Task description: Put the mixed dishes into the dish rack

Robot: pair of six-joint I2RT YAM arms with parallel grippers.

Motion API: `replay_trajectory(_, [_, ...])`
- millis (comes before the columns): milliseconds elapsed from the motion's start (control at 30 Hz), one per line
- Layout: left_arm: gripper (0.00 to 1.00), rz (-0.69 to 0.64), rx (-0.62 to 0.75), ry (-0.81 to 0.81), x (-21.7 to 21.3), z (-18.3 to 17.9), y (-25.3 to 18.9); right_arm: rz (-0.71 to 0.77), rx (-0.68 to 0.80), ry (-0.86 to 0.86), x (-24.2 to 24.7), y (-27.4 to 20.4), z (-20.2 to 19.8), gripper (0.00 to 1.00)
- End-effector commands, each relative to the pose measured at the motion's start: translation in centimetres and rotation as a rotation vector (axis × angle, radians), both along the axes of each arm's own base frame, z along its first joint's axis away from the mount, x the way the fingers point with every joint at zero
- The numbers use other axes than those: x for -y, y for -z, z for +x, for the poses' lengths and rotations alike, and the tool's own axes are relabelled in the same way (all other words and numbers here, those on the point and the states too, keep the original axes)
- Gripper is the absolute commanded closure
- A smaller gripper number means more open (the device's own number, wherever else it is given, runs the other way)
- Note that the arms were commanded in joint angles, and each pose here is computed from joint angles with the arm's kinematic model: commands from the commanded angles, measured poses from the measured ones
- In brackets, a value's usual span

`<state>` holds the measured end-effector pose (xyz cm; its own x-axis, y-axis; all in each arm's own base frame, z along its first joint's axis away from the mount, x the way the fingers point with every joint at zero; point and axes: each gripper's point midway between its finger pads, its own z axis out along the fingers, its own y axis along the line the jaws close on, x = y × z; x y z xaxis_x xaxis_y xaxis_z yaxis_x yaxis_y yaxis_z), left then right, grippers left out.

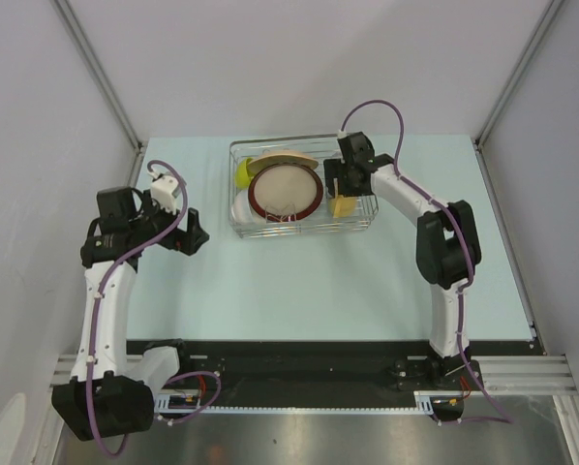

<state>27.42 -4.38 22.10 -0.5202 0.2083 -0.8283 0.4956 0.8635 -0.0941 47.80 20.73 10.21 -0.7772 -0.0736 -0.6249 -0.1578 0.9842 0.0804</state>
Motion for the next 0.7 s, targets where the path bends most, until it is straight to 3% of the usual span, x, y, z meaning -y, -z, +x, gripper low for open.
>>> replay_trajectory(0, [0.0,0.011,0.044,-0.025,-0.7,1.3,-1.0,-0.005,0.062,0.011,0.3,-2.8,-0.2,0.11])
replay_trajectory(233, [0.0,0.004,0.05,-0.024,-0.6,1.3,-1.5,-0.014,0.101,-0.002,0.4,-5.2,-1.9,0.0])
replay_trajectory(533, [0.0,0.009,0.056,-0.028,-0.6,1.1,-1.7,0.001,0.182,0.016,1.3,-10.0,-3.9,0.0])
replay_trajectory(667, [0.0,0.012,0.051,-0.035,-0.7,0.9,-1.8,0.012,0.261,0.01,1.6,-14.2,-7.5,0.0])
